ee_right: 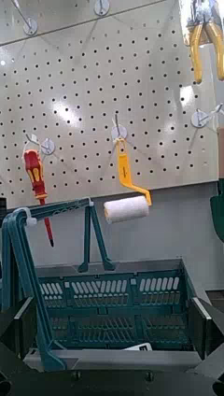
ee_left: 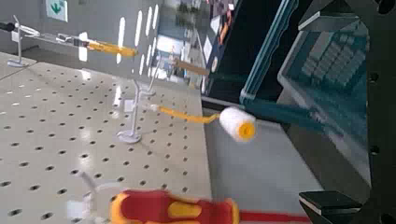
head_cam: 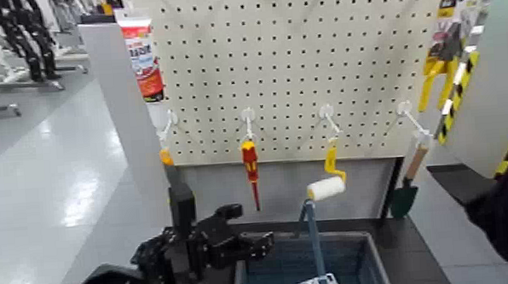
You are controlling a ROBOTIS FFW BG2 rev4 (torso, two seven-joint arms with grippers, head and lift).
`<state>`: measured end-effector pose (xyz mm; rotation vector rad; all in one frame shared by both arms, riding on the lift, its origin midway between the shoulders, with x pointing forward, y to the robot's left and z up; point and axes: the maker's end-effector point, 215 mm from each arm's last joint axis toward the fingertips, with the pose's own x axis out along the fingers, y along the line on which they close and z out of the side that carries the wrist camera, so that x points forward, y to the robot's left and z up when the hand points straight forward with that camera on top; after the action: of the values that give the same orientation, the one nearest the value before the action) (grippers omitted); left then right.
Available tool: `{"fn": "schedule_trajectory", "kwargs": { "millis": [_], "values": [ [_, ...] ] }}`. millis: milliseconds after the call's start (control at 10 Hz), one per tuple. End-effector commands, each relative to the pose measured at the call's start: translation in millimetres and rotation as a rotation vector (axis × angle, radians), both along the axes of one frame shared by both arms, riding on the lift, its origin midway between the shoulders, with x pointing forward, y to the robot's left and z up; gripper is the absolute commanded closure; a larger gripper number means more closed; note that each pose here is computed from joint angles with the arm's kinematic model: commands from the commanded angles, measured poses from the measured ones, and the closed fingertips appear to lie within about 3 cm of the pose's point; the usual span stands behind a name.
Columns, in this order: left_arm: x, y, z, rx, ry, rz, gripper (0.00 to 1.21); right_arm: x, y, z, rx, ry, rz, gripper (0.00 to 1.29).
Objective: Put the blue scissors into the crate.
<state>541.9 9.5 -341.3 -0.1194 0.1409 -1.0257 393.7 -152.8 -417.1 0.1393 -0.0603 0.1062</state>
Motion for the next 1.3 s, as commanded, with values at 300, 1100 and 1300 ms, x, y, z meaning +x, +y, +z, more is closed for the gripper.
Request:
{"fn": "schedule_trajectory", "kwargs": {
  "millis": [300, 1100, 1300],
  "values": [
    [-18.1, 82.0, -28.6, 0.056, -0.068, 0.33, 0.07, -2.7, -3.9, -2.3, 0.001, 0.01, -0.02, 0.09],
    [-64.6, 150.0, -76.4, 0.057, -0.052, 0.625, 0.1, -5.3, -11.1, -6.9, -0.013, 0.042, -0.053, 0.07],
    [-68.2, 158.0, -62.7, 0.05, -0.117, 0.669, 0.1, -5.2, -11.2, -5.0, -0.014, 0.035, -0.051, 0.07]
  ]
}}
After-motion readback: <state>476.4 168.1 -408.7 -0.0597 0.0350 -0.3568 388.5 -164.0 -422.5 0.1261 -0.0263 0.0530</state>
